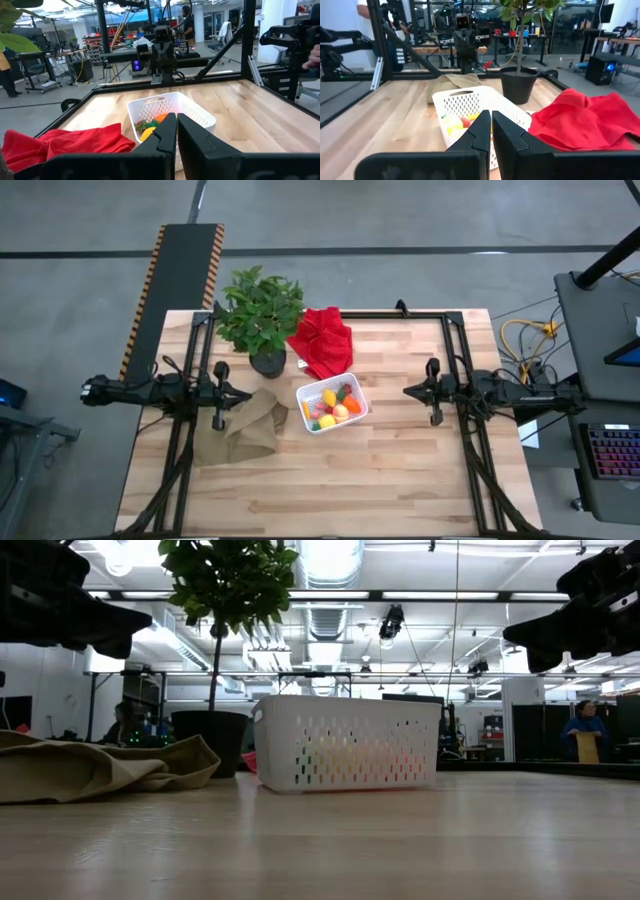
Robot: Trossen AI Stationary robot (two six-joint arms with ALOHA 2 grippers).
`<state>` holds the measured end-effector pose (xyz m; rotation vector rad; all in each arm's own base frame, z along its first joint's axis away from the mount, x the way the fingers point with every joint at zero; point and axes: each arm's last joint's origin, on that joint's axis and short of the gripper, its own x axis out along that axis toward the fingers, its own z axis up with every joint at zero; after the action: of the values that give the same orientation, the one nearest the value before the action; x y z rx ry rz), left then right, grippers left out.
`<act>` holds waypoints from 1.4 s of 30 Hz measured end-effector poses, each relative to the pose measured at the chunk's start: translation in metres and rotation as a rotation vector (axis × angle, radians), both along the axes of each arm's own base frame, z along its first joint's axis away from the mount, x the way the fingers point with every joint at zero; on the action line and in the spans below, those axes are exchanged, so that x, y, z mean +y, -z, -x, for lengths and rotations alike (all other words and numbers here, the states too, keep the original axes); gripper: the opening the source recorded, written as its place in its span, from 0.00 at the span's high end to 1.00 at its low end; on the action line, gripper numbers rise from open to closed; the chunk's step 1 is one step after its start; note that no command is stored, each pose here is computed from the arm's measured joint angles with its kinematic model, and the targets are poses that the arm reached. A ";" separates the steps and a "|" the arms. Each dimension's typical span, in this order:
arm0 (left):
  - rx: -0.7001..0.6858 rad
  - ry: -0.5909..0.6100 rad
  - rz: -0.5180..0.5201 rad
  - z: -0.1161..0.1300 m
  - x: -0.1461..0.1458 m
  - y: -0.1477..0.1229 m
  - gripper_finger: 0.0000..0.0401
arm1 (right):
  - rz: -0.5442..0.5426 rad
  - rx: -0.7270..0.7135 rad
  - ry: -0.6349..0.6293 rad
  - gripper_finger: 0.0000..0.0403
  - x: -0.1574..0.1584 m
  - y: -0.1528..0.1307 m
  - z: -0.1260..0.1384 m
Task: Pick and placing Produce into tupperware
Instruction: Return to Home Position
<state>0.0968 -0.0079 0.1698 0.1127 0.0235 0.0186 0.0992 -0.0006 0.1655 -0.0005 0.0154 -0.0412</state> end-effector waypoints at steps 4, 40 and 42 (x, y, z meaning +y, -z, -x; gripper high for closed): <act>0.006 0.000 -0.002 -0.001 0.000 0.000 1.00 | 0.004 0.001 0.001 0.98 0.000 0.000 0.000; -0.003 -0.002 -0.001 -0.001 0.000 -0.001 1.00 | -0.079 -0.003 0.005 0.98 0.000 0.000 0.000; -0.003 -0.002 -0.001 -0.001 0.000 -0.001 1.00 | -0.079 -0.003 0.005 0.98 0.000 0.000 0.000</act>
<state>0.0979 -0.0080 0.1704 0.1139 0.0210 0.0206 0.0992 -0.0007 0.1655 0.0783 0.0141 -0.0452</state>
